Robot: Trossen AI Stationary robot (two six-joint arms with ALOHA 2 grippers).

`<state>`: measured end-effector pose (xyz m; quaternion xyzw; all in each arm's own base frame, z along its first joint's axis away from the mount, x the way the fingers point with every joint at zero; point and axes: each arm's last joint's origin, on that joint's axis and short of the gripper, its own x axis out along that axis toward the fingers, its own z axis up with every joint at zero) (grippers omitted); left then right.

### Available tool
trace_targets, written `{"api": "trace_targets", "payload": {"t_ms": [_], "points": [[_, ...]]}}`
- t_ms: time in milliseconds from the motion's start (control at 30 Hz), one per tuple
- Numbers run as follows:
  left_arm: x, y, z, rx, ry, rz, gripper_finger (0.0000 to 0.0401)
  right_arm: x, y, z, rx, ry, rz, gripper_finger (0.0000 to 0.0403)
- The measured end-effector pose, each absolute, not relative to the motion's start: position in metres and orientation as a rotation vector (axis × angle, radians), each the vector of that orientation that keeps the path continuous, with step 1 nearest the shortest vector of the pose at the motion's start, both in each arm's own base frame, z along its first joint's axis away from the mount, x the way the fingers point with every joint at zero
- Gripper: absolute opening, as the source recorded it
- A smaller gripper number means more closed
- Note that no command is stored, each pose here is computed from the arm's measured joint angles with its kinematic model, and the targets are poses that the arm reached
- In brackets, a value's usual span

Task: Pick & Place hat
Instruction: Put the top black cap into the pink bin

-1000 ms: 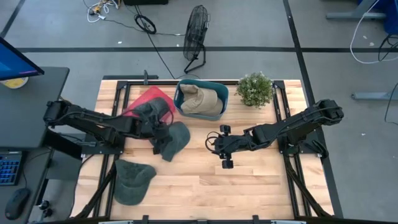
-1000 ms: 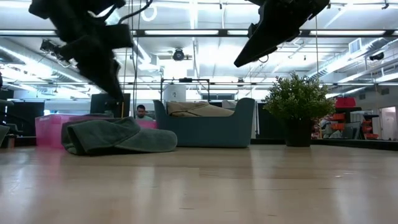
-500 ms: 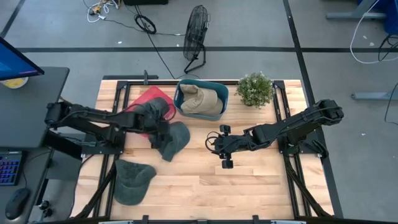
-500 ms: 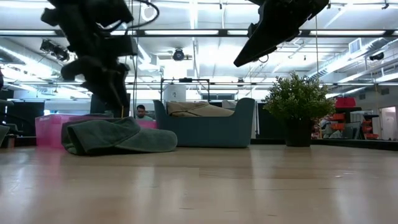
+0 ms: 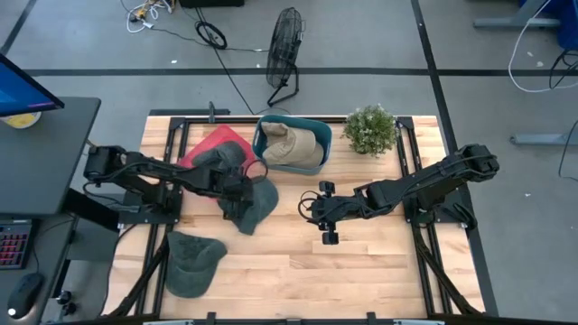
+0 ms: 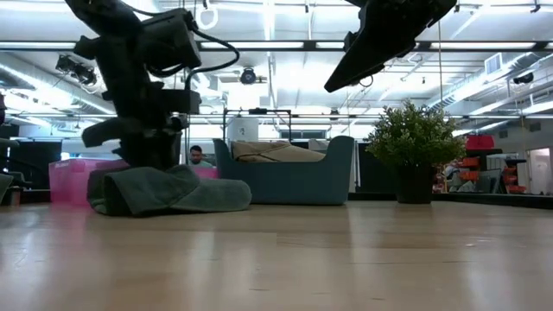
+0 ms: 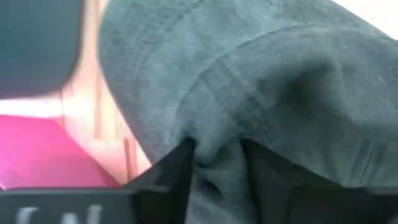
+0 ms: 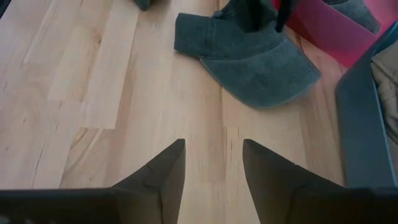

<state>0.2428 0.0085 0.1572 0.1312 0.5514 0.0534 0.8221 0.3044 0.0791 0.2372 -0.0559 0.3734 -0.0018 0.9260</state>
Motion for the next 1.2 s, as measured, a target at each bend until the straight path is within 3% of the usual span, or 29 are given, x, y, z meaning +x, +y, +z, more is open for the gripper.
{"api": "trace_targets", "payload": {"t_ms": [167,233,533,767,967,1200], "points": [[0.247,0.008,0.163,0.273,1.103,0.119,0.0035,0.304,0.079,0.237,-0.116,0.770,-0.004,0.0164],[0.247,0.007,0.165,0.270,1.086,0.119,0.0015,0.304,0.079,0.237,-0.116,0.772,-0.004,0.0164],[0.237,-0.014,0.206,0.248,0.927,0.109,0.0008,0.301,0.078,0.229,-0.122,0.798,-0.003,0.0164],[0.219,-0.024,0.267,0.385,0.848,0.294,0.0021,0.299,0.078,0.225,-0.085,0.803,-0.020,0.0164],[0.195,-0.007,0.290,0.369,0.995,0.482,0.0008,0.301,0.078,0.227,-0.091,0.783,-0.014,0.0164],[0.178,0.029,0.285,0.355,1.198,0.631,0.0013,0.301,0.078,0.227,-0.093,0.773,-0.014,0.0164]]}}
